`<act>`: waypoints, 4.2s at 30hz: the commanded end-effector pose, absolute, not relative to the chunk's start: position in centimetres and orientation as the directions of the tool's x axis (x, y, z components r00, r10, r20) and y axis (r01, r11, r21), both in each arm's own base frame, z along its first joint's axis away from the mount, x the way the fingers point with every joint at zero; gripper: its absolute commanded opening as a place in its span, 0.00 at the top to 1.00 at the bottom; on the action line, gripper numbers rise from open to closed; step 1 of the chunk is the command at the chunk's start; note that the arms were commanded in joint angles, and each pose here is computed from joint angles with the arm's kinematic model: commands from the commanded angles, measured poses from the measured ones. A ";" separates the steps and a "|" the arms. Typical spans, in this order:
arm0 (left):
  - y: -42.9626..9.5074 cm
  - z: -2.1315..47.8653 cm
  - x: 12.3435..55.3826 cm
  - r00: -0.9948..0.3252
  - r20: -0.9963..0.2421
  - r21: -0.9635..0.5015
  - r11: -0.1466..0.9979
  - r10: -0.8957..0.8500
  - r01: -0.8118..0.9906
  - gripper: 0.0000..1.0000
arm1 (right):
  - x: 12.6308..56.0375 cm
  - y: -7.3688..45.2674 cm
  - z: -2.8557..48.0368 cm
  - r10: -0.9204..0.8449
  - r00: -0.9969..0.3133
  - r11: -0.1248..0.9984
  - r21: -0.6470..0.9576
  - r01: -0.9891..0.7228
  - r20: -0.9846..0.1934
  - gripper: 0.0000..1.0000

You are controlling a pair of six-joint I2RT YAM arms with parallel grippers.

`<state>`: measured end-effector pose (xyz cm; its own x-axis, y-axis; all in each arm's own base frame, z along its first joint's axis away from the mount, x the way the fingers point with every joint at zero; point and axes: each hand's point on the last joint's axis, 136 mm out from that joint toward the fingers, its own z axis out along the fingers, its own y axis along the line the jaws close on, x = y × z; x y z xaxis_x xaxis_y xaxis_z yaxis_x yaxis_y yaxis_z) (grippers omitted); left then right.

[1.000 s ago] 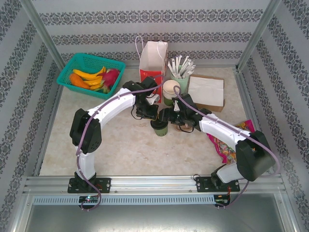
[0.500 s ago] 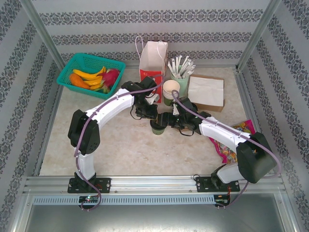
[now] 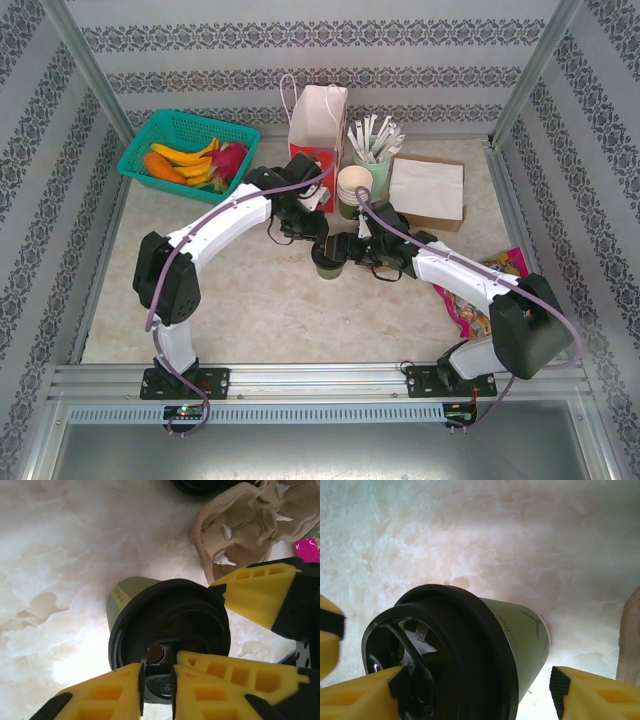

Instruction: Pack the takeout coffee

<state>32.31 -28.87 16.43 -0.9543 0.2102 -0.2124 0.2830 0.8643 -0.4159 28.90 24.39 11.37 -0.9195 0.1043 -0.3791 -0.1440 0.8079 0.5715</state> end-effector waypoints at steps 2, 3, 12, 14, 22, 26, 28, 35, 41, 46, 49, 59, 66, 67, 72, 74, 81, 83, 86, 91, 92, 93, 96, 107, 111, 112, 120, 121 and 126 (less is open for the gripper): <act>-26.2 19.0 33.9 -0.949 -0.304 -0.398 0.894 0.084 0.206 0.68 | 28.5 24.8 12.1 0.073 -0.922 0.814 0.557 -0.164 -0.379 0.22; -25.5 19.1 34.2 -0.947 -0.316 -0.392 0.900 0.062 0.190 0.64 | 28.6 24.9 12.4 0.073 -0.920 0.813 0.557 -0.170 -0.386 0.21; -20.7 17.0 35.9 -0.941 -0.312 -0.364 0.931 -0.127 -0.005 0.41 | 29.3 25.6 13.8 0.051 -0.906 0.806 0.553 -0.211 -0.420 0.02; -19.8 16.0 35.9 -0.940 -0.302 -0.346 0.937 -0.158 -0.046 0.27 | 29.4 25.8 13.8 0.047 -0.906 0.809 0.547 -0.213 -0.422 0.02; -18.5 11.6 35.2 -0.957 -0.220 -0.269 0.955 -0.191 -0.129 0.01 | 29.6 26.0 12.8 0.003 -0.908 0.854 0.474 -0.216 -0.419 0.02; -18.7 10.1 34.8 -0.964 -0.181 -0.266 0.954 -0.192 -0.140 0.00 | 29.4 25.9 12.2 -0.028 -0.907 0.882 0.417 -0.220 -0.420 0.02; -19.1 9.7 34.7 -0.968 -0.167 -0.275 0.952 -0.187 -0.136 0.00 | 29.4 25.7 11.8 -0.040 -0.909 0.894 0.391 -0.218 -0.415 0.02; -20.0 9.1 34.4 -0.975 -0.143 -0.293 0.948 -0.171 -0.123 0.00 | 29.3 25.6 10.5 -0.051 -0.921 0.910 0.362 -0.203 -0.387 0.03; -20.7 8.5 33.9 -0.981 -0.120 -0.301 0.947 -0.154 -0.112 0.00 | 28.4 25.4 8.0 -0.072 -0.944 0.921 0.341 -0.187 -0.323 0.08; -21.0 8.5 33.9 -0.982 -0.119 -0.303 0.947 -0.148 -0.106 0.00 | 27.8 25.0 7.1 -0.060 -0.949 0.925 0.340 -0.169 -0.308 0.17; -21.0 8.8 34.0 -0.981 -0.128 -0.305 0.947 -0.146 -0.101 0.00 | 27.8 24.9 7.6 -0.059 -0.945 0.921 0.347 -0.175 -0.321 0.19; -20.9 9.2 34.4 -0.977 -0.152 -0.304 0.948 -0.150 -0.098 0.00 | 32.3 22.1 11.0 0.097 -0.901 0.904 0.415 -0.098 -0.423 0.23; -20.9 9.1 34.4 -0.977 -0.151 -0.306 0.947 -0.148 -0.096 0.00 | 35.9 19.7 11.7 0.220 -0.860 0.904 0.428 0.002 -0.461 0.24; -21.0 9.2 34.3 -0.977 -0.150 -0.309 0.946 -0.148 -0.096 0.00 | 36.2 19.6 11.9 0.231 -0.855 0.901 0.435 0.008 -0.464 0.24; -20.9 9.8 34.3 -0.977 -0.170 -0.310 0.948 -0.131 -0.073 0.00 | 35.9 19.3 14.0 0.232 -0.854 0.880 0.474 -0.020 -0.466 0.24; -20.7 10.0 34.3 -0.975 -0.181 -0.306 0.950 -0.129 -0.069 0.00 | 35.4 19.6 15.2 0.225 -0.857 0.859 0.509 -0.051 -0.464 0.25; -21.4 10.5 34.8 -0.972 -0.199 -0.332 0.942 -0.123 -0.051 0.00 | 35.3 14.7 18.2 0.287 -0.814 0.868 0.496 -0.002 -0.505 0.25; -21.5 10.6 34.9 -0.972 -0.200 -0.336 0.941 -0.120 -0.047 0.00 | 35.5 12.8 18.2 0.316 -0.807 0.871 0.490 0.037 -0.500 0.25; -21.6 10.5 34.8 -0.974 -0.198 -0.335 0.941 -0.114 -0.043 0.00 | 36.1 9.0 18.2 0.367 -0.782 0.876 0.470 0.109 -0.503 0.26; -21.9 10.4 34.7 -0.975 -0.192 -0.340 0.939 -0.109 -0.038 0.00 | 37.5 4.9 17.7 0.436 -0.763 0.859 0.473 0.195 -0.478 0.26; -22.1 10.4 34.7 -0.976 -0.192 -0.343 0.939 -0.106 -0.035 0.00 | 37.8 4.4 17.5 0.439 -0.765 0.860 0.467 0.206 -0.471 0.26; -22.3 10.5 34.6 -0.977 -0.191 -0.349 0.937 -0.099 -0.027 0.00 | 38.0 4.1 17.3 0.442 -0.768 0.861 0.461 0.217 -0.464 0.26; -23.8 11.0 34.3 -0.978 -0.204 -0.376 0.926 -0.043 0.038 0.00 | 38.7 3.3 16.5 0.442 -0.774 0.867 0.438 0.239 -0.453 0.26; -33.5 12.5 31.1 -0.916 -0.289 -0.466 0.795 0.278 0.388 0.00 | 41.9 1.6 16.3 0.435 -0.768 0.885 0.381 0.267 -0.470 0.26; -37.0 11.6 31.3 -0.912 -0.270 -0.480 0.778 0.309 0.405 0.04 | 42.6 1.4 16.2 0.429 -0.769 0.889 0.374 0.266 -0.474 0.26; -37.8 11.1 31.4 -0.914 -0.259 -0.483 0.777 0.312 0.403 0.05 | 42.9 1.3 16.1 0.429 -0.767 0.890 0.369 0.268 -0.478 0.26; -40.8 8.6 32.3 -0.919 -0.217 -0.476 0.786 0.329 0.394 0.08 | 45.4 0.2 15.2 0.417 -0.751 0.901 0.343 0.265 -0.513 0.26; -41.1 8.4 32.2 -0.920 -0.214 -0.480 0.785 0.329 0.392 0.08 | 45.7 0.1 15.1 0.414 -0.749 0.903 0.340 0.265 -0.517 0.26; -42.0 7.3 31.7 -0.923 -0.180 -0.476 0.791 0.341 0.385 0.11 | 46.2 0.2 15.0 0.421 -0.749 0.896 0.359 0.259 -0.511 0.25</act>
